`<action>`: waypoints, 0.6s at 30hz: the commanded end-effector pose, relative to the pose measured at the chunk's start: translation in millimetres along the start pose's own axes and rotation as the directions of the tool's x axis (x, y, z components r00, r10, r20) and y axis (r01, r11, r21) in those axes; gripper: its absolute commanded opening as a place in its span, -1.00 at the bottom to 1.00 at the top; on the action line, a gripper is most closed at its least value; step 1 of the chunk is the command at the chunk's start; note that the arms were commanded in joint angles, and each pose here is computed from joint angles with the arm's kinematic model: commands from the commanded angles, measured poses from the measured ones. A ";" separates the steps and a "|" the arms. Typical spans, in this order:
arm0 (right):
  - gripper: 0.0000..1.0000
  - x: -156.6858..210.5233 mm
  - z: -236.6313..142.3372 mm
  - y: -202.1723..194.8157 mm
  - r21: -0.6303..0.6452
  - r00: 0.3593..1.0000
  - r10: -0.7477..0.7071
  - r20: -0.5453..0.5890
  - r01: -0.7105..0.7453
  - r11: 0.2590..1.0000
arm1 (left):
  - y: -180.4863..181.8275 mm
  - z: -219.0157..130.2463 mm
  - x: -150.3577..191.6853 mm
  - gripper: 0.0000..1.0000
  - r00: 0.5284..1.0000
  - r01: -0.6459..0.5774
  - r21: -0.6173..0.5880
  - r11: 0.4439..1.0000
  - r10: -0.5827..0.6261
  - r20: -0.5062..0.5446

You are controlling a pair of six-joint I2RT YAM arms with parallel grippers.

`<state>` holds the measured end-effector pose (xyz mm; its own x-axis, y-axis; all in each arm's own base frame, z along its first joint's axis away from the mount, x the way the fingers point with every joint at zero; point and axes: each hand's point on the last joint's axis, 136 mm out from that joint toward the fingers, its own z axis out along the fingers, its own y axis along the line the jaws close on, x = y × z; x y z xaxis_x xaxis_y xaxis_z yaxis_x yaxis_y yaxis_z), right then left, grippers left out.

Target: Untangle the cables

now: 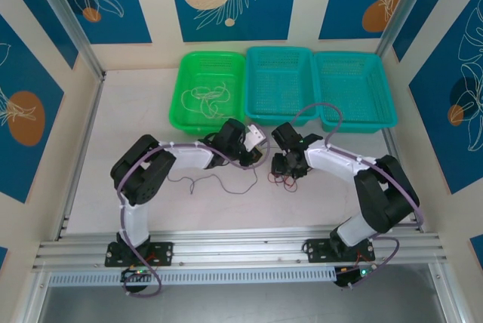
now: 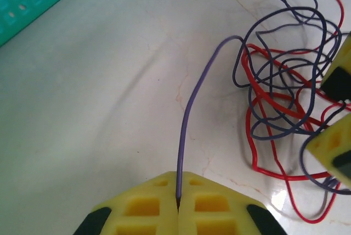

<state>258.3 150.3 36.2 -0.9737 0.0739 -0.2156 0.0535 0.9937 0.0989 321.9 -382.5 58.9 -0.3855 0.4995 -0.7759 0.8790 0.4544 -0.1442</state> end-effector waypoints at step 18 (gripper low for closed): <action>-0.26 -1.2 23.4 -89.2 0.118 0.937 0.336 -0.094 -0.325 0.938 | 54.9 -263.9 -38.7 -1.00 0.909 0.273 -0.418 0.866 -0.089 0.408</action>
<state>275.6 75.5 15.6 -0.9283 0.3473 -0.1331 0.3415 0.9376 0.0651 306.4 -221.3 245.6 -0.2613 0.1562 -0.9525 0.6678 0.7418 -0.0615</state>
